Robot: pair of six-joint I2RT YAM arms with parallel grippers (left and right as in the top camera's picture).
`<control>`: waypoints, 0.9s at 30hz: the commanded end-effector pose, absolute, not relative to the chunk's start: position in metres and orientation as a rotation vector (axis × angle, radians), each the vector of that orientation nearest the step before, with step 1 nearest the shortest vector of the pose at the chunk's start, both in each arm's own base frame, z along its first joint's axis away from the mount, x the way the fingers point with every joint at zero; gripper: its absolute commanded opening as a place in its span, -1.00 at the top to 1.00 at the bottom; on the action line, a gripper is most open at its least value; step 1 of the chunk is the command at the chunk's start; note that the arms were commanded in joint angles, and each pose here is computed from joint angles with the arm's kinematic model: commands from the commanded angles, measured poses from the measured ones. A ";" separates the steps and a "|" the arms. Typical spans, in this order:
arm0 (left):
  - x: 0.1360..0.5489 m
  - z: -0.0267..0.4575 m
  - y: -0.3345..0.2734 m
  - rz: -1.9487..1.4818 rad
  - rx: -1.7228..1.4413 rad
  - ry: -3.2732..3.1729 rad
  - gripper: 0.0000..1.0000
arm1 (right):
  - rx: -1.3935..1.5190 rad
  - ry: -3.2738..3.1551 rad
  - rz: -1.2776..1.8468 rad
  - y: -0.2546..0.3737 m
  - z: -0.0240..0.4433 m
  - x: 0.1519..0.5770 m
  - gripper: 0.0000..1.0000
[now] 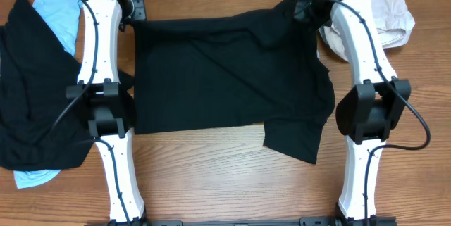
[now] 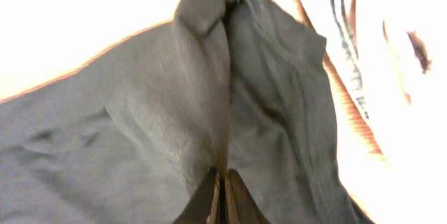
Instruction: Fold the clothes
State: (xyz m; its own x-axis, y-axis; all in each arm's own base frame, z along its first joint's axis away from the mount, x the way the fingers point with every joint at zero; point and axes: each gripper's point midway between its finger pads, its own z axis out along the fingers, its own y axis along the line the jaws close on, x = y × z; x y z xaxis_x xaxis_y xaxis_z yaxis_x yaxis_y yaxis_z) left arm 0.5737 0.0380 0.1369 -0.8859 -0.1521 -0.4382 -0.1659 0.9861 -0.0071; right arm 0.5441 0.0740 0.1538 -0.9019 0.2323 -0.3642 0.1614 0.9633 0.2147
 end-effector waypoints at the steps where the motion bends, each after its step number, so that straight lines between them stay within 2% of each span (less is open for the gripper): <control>1: 0.569 0.192 0.045 0.071 -0.218 2.581 0.82 | 0.289 2.633 0.355 0.068 0.211 0.539 0.93; 5: 0.556 0.190 0.045 0.074 -0.218 2.631 0.78 | 0.335 2.664 0.424 0.054 0.229 0.520 0.93; 9: 0.539 0.181 0.046 0.085 -0.201 2.711 0.78 | 0.409 2.756 0.439 0.036 0.227 0.493 0.92; 13: 0.526 0.176 0.060 0.150 -0.215 2.762 0.92 | 0.396 2.862 0.484 0.033 0.214 0.471 0.92; 27: 0.489 0.122 0.060 0.143 -0.229 2.985 0.91 | 0.544 3.161 0.360 0.027 0.134 0.427 0.92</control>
State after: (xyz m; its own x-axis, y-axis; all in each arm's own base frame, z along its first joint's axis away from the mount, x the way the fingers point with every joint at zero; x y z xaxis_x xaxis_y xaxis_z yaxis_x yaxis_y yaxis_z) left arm 0.4993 0.0611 0.1283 -0.9679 -0.1647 -0.1896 -0.1804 0.9812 0.0683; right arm 0.4372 0.0324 0.1285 -0.9434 0.3057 0.1287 0.3294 0.9090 0.2555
